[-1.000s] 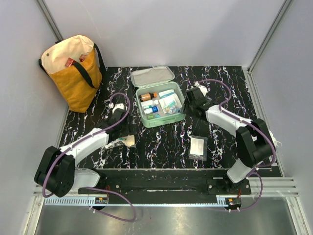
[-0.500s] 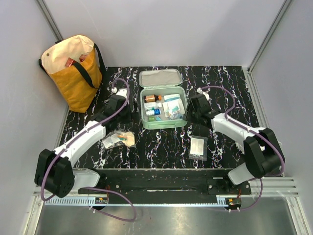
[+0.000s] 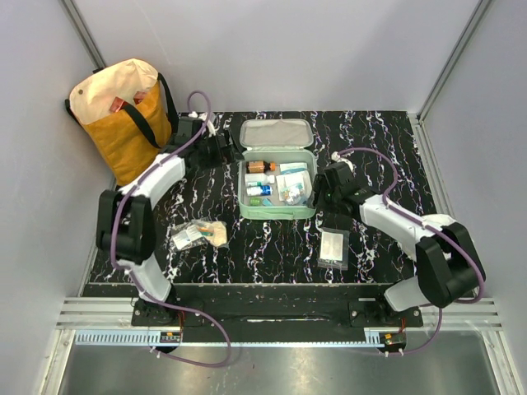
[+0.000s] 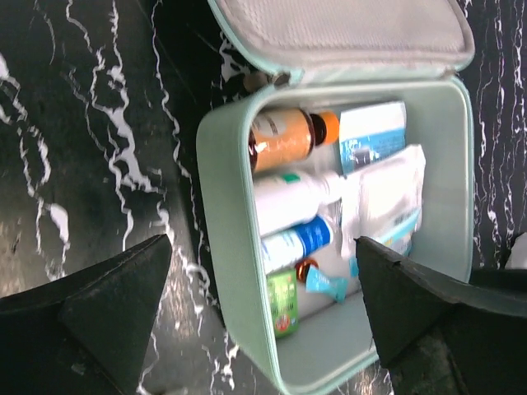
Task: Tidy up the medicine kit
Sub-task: Move the medicine box to the center of the board.
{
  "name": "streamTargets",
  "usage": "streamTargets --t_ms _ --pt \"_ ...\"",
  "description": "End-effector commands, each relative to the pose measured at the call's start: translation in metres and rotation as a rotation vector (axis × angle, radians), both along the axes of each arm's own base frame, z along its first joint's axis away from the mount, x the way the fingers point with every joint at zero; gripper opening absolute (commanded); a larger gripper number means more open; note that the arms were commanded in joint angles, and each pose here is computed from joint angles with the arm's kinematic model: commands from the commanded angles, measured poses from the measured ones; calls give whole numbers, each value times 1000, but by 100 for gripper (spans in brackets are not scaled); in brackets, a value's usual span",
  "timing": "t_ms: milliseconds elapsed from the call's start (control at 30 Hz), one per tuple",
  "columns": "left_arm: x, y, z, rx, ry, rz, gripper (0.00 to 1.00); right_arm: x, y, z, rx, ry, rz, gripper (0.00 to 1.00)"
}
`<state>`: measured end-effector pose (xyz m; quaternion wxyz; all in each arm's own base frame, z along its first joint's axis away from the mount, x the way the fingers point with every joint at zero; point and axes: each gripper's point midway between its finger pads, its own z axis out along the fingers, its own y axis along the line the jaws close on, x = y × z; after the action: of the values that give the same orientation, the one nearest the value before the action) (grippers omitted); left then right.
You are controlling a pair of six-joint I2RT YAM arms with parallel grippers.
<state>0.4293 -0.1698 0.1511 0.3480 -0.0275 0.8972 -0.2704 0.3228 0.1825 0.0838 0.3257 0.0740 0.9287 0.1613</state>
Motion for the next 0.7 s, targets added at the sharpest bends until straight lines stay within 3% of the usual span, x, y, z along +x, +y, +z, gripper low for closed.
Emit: streamTargets --t_ms 0,167,400,667 --pt "34 -23 19 -111 -31 -66 99 -12 -13 15 -54 20 1 69" --pt "26 -22 7 -128 -14 -58 99 21 -8 59 -21 -98 -29 78" --pt "-17 -10 -7 -93 -4 -61 99 92 -16 62 -27 -105 -34 78" --pt "-54 -1 -12 -13 -10 -83 96 125 -12 21 -107 -22 -5 62"
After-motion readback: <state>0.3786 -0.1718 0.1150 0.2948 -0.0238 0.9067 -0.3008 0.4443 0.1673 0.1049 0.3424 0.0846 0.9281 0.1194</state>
